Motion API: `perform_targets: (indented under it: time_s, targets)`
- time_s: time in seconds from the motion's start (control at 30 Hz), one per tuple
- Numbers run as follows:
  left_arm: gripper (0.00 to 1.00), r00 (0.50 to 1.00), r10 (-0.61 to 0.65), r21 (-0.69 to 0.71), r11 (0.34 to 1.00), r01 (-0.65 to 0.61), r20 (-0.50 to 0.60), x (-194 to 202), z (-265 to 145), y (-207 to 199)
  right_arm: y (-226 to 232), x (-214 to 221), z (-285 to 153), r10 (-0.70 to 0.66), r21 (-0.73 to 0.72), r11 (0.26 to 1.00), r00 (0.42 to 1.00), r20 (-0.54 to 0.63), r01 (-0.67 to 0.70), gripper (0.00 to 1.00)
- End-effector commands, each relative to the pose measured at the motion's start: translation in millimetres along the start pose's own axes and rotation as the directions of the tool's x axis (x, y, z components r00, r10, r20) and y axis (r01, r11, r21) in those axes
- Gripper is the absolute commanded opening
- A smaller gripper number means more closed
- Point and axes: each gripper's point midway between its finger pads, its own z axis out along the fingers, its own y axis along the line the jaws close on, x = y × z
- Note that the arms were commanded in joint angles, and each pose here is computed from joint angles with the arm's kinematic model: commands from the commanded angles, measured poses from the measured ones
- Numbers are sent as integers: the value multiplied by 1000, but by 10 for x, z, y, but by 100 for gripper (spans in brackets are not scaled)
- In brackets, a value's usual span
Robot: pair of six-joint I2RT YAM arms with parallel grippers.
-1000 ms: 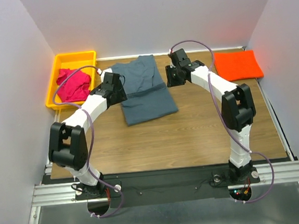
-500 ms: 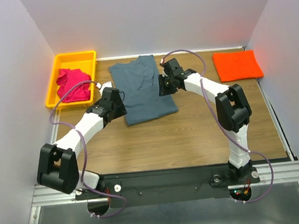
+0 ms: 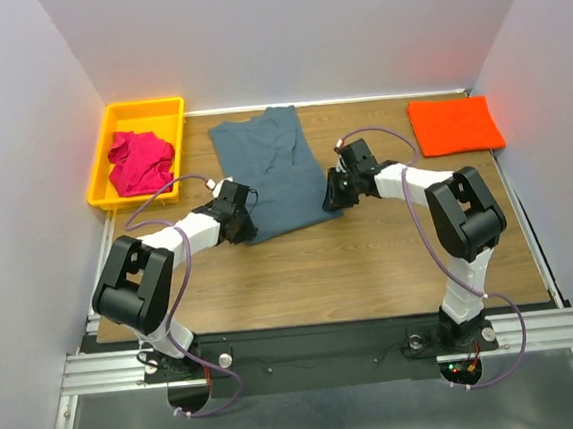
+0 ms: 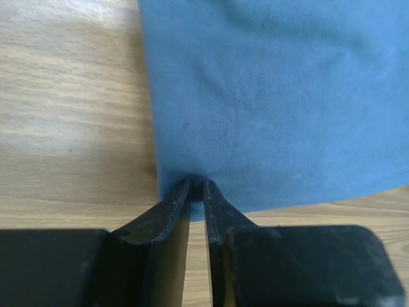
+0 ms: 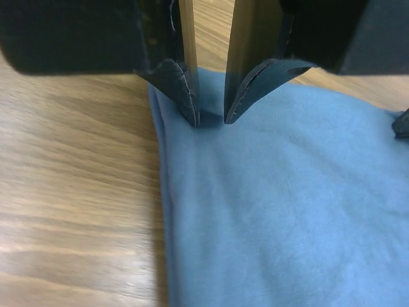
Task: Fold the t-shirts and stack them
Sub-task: Fold the tshirt
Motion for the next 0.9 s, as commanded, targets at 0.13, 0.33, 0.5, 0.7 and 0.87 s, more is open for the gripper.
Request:
perform_targets:
  time_s: [0.13, 0.33, 0.5, 0.7, 0.87]
  targets:
    - [24, 992, -69, -114, 992, 57, -104, 282, 23, 433, -345, 342, -91, 144, 51, 988, 990, -9, -143, 28]
    - [24, 986, -50, -95, 995, 35, -158, 494, -119, 531, -535, 854, -338, 283, 92, 956, 958, -48, -278, 28]
    - [32, 991, -21, 8, 1000, 23, -131, 425, -308, 380, -360, 716, -607, 242, -1, 970, 970, 19, -242, 32]
    - [34, 991, -10, 191, 981, -16, 131, -418, -662, -177, 185, -52, -902, 117, -189, 978, 980, 161, -86, 42]
    - [34, 971, 9, 274, 959, -76, 239, -937, -763, -569, 462, -512, -858, 71, -290, 957, 976, 206, -8, 41]
